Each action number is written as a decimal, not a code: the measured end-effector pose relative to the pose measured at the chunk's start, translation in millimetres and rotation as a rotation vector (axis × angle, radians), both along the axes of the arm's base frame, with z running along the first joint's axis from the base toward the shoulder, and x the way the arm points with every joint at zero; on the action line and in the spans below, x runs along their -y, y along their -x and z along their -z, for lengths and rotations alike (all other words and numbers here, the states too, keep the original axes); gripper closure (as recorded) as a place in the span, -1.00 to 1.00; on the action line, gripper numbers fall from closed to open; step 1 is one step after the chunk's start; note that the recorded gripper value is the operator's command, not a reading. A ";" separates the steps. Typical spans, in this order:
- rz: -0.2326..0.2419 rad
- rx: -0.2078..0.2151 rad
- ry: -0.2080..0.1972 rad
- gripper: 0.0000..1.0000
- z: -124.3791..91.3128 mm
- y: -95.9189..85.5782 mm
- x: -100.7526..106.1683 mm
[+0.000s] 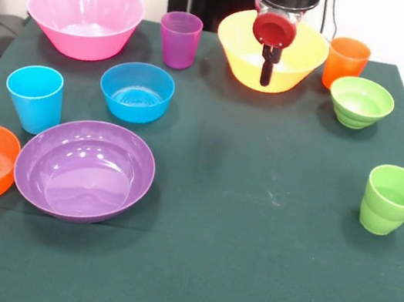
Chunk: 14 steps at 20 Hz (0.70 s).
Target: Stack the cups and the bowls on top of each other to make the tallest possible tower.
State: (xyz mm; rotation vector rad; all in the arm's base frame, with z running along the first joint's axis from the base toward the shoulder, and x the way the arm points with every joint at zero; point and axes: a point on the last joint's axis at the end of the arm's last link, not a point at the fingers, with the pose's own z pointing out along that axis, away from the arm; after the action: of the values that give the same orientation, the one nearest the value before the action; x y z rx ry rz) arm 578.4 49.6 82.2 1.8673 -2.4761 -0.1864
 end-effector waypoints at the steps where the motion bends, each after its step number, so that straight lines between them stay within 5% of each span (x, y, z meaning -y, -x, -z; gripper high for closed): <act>1: 0.000 -0.001 0.001 -1.00 -0.1 0.2 0.1; 14: -0.009 -0.025 0.014 -1.00 -2.4 3.2 -1.4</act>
State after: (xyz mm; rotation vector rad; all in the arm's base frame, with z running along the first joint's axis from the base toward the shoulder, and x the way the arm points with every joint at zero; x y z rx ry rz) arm 575.2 51.0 84.6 1.8590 -2.4456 -0.1896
